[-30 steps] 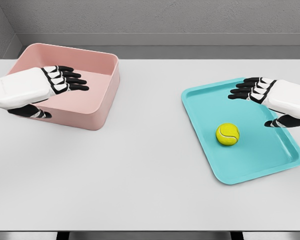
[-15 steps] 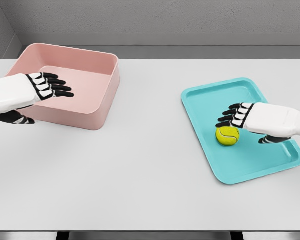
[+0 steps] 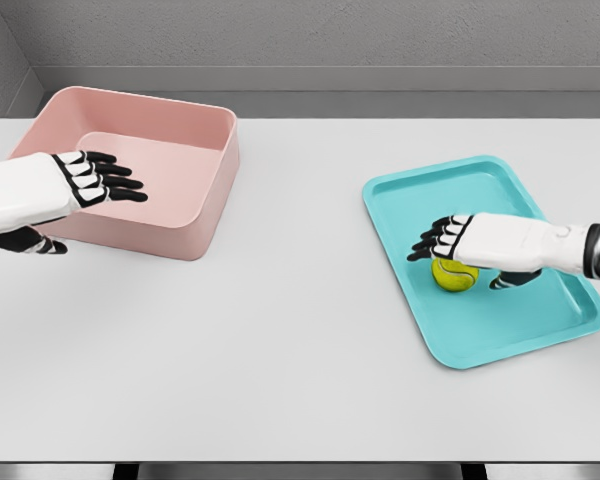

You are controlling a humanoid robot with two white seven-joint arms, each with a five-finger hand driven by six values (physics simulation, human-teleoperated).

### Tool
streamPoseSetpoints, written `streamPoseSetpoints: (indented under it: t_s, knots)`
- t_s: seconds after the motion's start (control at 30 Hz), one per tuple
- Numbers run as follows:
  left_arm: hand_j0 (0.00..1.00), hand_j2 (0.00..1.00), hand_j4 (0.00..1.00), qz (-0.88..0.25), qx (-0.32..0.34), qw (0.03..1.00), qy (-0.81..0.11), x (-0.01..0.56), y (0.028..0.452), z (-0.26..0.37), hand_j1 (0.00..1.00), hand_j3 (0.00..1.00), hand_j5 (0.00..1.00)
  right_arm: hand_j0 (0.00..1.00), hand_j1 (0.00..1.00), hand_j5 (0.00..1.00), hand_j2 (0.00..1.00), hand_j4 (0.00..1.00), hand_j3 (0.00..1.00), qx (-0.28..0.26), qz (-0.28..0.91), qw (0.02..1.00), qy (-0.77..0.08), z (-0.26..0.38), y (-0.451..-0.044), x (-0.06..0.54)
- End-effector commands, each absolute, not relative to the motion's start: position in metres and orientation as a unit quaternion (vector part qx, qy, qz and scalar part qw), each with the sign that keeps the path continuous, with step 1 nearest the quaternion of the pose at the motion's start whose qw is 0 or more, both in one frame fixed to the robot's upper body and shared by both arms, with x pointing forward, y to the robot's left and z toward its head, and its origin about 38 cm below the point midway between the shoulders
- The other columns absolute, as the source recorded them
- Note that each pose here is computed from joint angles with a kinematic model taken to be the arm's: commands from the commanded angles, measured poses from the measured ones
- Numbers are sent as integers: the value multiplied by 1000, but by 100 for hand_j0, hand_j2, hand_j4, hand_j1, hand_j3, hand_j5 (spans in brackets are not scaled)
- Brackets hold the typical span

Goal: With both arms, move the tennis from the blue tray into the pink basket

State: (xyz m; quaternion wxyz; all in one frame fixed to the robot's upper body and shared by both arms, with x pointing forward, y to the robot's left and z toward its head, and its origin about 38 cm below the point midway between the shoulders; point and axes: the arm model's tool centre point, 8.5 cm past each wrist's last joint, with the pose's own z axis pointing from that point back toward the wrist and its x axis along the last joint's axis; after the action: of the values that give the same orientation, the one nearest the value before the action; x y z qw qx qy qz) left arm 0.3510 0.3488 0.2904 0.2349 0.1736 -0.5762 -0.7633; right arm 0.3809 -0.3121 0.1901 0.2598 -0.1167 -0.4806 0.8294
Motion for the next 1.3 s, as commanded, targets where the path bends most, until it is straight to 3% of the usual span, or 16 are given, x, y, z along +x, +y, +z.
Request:
streamPoseSetpoints:
  t_s: [0.0,0.23,0.37,0.73,1.27]
  knots:
    - [100,100,100,-762,174,237,-577,351,350,292,100,100,100,100,100,100,100,100,100,-114,831,265,-476,185,-313,381]
    - [100,100,100,-763,173,238,-576,350,350,291,100,100,100,100,100,100,100,100,100,-115,830,270,-474,177,-312,386]
    - [100,100,100,-763,174,240,-575,350,352,292,100,100,100,91,91,91,91,91,91,-122,833,266,-469,179,-312,387]
    - [100,100,100,-762,174,241,-575,349,354,294,100,100,100,90,90,90,90,90,90,-127,835,270,-462,176,-317,389]
    - [100,100,100,-762,174,240,-576,349,353,295,100,100,100,77,77,77,77,77,77,-124,837,269,-461,173,-315,387]
